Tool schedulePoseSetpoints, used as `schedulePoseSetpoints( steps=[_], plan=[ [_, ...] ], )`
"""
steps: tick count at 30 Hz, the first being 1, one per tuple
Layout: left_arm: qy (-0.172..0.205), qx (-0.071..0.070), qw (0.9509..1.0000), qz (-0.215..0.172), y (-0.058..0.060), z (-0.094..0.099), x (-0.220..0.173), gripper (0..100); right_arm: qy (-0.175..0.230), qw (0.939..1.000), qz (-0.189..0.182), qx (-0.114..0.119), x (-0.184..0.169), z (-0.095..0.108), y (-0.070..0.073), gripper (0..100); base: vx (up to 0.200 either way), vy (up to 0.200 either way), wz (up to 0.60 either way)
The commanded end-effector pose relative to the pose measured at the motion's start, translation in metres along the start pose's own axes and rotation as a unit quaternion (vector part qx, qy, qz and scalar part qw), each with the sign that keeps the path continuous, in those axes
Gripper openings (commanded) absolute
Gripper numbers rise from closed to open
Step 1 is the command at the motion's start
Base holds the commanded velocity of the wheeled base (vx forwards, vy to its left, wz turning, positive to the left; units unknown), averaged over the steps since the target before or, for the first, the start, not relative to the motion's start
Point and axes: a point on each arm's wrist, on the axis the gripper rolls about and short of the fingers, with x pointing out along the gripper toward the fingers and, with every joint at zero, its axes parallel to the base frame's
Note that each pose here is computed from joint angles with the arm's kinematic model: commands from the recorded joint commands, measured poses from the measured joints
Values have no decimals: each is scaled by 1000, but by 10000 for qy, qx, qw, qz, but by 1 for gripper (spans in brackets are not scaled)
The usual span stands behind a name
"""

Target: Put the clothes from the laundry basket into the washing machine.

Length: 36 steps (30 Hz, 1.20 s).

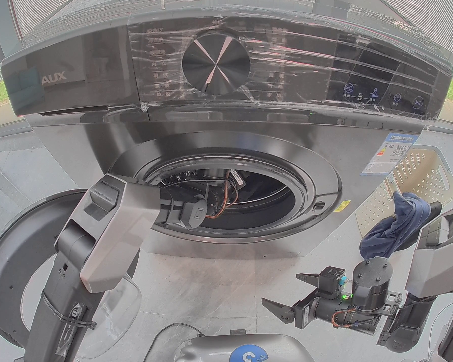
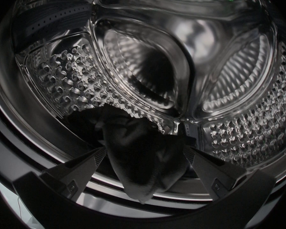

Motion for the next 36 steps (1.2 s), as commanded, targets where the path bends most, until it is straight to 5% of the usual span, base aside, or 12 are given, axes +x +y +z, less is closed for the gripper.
schedulePoseSetpoints(
  steps=[1,6,11,14,15,16,23,26,29,33,36],
  plan=[
    [45,33,10000,36,5,-8,7,100,-47,10000,12,-1,0,1,0,100,0,0,0],
    [-62,221,9997,-102,2,-11,9,100,-39,10000,11,-1,0,0,0,100,0,0,0],
    [-767,916,9916,-506,-2,-12,11,100,-39,10000,11,-1,0,0,0,100,0,0,0],
    [-1222,1652,9757,-760,6,-18,9,100,-32,10000,9,-2,0,0,0,100,0,0,0],
    [-1348,2309,9604,-779,19,-25,4,100,-33,10000,2,1,0,0,0,100,0,0,0],
    [-1353,2413,9579,-771,21,-26,2,100,-33,10000,2,1,0,0,0,100,0,0,0],
    [-944,2834,9517,-704,25,-29,-30,100,-32,10000,9,-2,0,0,0,100,0,0,0],
    [-814,3061,9453,-782,28,-36,-44,100,-33,10000,2,-2,0,0,0,100,0,0,0],
    [-892,3130,9415,-869,28,-39,-52,100,-32,10000,9,-2,0,0,0,100,0,0,0],
    [-863,3370,9308,-1125,31,-45,-77,100,-33,10000,2,-2,0,0,0,100,0,0,0],
    [-703,3438,9292,-1163,32,-50,-95,100,-18,10000,-1,-2,0,-1,0,100,0,0,0]
  ],
)
